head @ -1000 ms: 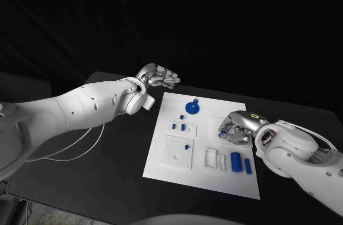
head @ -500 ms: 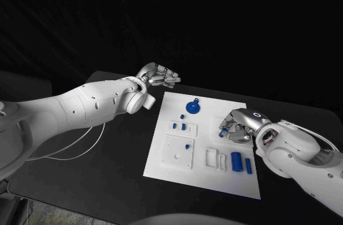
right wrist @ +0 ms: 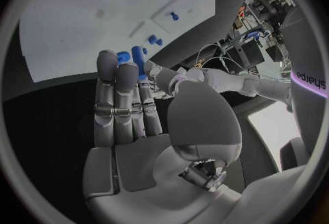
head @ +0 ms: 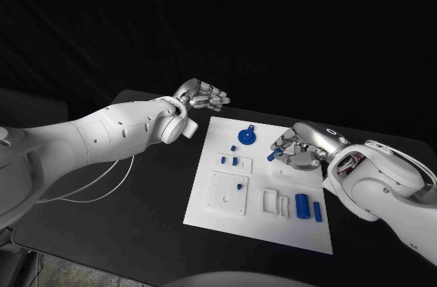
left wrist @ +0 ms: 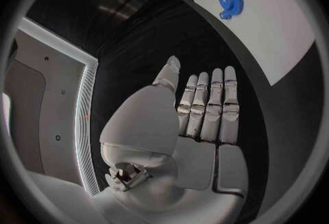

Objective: Assemble the parts on the task board

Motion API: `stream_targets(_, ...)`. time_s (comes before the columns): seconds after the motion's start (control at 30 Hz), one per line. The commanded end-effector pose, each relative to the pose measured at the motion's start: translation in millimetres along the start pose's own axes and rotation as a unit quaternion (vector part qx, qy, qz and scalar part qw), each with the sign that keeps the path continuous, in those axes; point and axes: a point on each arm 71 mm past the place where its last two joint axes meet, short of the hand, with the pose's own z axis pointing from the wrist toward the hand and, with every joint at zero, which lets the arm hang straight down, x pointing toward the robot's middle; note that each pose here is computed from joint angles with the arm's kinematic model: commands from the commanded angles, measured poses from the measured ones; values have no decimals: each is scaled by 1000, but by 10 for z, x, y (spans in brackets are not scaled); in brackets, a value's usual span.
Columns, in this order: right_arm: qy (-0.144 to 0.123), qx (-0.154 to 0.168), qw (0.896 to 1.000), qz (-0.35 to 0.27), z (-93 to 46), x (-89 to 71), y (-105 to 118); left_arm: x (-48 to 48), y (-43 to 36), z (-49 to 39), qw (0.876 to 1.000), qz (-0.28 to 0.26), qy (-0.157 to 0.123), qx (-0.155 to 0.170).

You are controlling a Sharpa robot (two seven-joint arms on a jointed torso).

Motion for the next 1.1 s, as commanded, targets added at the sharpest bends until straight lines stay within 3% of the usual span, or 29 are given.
stream_targets(0.03,4,-34,998,44,34,14,177,33,-14,10,1000,-5,7,4)
stream_targets(0.4,28,-110,992,57,157,339,704,100,-36,35,1000,-8,14,6)
stream_targets(0.73,71,-124,989,44,158,688,769,144,-50,47,1000,-9,19,7)
stream_targets(1.1,90,-139,986,10,126,851,776,147,-50,45,1000,-10,19,6)
